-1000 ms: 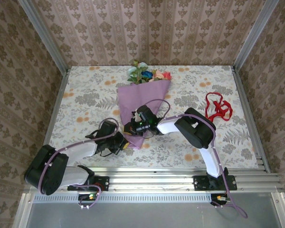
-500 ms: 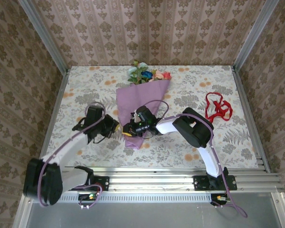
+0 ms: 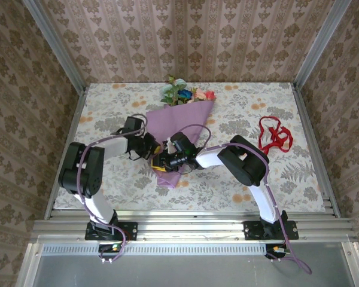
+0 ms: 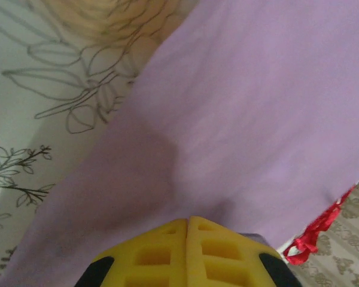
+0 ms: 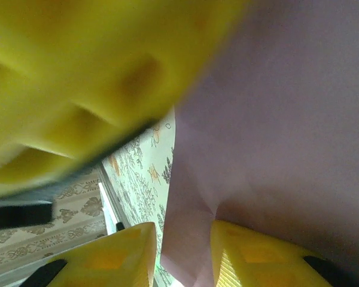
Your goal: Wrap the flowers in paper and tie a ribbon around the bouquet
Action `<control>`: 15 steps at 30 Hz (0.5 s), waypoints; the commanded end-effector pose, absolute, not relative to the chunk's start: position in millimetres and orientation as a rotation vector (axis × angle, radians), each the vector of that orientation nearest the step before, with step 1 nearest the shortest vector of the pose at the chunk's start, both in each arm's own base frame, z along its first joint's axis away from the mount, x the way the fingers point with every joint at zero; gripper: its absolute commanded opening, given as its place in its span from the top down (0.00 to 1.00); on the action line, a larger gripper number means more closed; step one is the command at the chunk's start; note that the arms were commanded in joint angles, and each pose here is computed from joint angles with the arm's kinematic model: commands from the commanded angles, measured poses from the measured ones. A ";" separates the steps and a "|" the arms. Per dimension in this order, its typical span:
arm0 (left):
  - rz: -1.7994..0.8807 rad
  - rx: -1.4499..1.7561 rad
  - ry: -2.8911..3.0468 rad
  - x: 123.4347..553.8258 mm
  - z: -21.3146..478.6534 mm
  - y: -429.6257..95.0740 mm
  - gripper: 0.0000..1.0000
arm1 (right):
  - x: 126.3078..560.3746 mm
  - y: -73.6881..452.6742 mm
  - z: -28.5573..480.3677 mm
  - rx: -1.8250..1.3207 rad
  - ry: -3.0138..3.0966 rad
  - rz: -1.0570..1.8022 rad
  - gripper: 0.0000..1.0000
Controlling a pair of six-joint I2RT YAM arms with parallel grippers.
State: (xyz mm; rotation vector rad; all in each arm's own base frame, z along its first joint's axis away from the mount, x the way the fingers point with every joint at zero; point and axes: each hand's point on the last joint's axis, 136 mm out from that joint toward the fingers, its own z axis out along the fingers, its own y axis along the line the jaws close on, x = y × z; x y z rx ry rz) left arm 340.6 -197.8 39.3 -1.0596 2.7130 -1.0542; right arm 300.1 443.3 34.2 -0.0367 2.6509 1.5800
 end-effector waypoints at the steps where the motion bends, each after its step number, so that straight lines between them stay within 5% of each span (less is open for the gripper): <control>1: -1.049 -1.044 2.801 320.6 19.8 -201.3 1.00 | 278.9 426.6 -5.4 -0.007 2.834 1.422 0.65; 15: -0.771 -1.127 2.941 271.6 -32.7 -159.8 1.00 | 289.9 385.6 103.1 0.012 2.651 1.410 0.53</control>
